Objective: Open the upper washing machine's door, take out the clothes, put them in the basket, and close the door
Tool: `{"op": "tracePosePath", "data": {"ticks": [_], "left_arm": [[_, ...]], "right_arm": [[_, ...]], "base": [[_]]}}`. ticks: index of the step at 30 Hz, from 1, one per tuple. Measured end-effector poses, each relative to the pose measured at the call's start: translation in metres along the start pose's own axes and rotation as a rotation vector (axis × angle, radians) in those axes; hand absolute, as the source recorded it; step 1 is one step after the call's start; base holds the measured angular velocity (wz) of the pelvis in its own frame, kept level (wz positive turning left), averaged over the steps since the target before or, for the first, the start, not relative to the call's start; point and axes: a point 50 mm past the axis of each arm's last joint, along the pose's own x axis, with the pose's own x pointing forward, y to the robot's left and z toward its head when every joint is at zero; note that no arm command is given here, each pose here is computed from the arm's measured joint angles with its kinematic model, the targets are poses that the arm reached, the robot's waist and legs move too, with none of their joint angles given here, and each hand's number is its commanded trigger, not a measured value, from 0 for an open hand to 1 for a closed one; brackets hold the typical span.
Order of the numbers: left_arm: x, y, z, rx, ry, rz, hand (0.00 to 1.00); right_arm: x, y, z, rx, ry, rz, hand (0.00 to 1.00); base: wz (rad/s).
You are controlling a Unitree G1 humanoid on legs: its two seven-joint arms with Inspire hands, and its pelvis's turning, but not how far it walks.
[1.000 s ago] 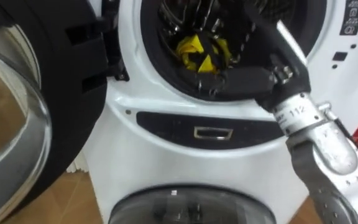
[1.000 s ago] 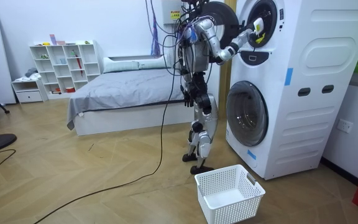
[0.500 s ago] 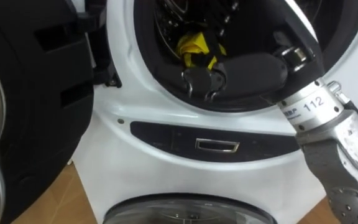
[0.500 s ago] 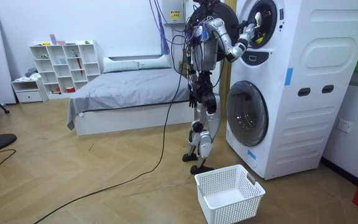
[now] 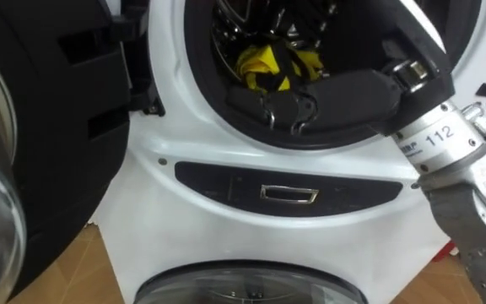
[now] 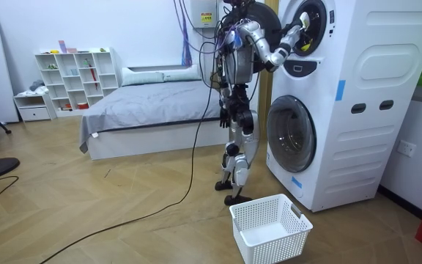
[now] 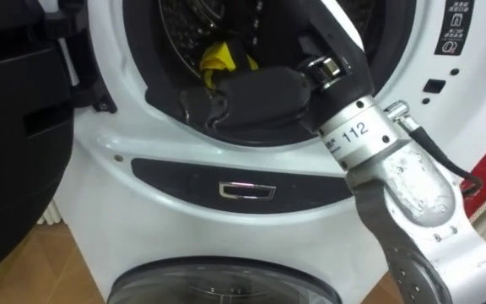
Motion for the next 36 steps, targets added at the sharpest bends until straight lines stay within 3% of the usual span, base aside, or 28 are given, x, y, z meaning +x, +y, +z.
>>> {"op": "tracePosePath", "data": {"ticks": [7,23,36], "left_arm": [[-0.001,0.003,-0.012,-0.039,0.033,0.009,0.0],[-0.001,0.005,-0.015,-0.052,0.022,0.012,0.0],[-0.001,0.007,-0.003,-0.054,0.006,-0.001,0.0]], "right_arm": [[-0.005,-0.019,0.001,-0.246,0.049,-0.088,0.0],[-0.01,-0.039,-0.007,-0.365,0.116,-0.172,0.0],[-0.013,-0.051,-0.014,-0.599,0.261,-0.107,0.0]], "base": [[0.04],[0.06],[0.03]]}}
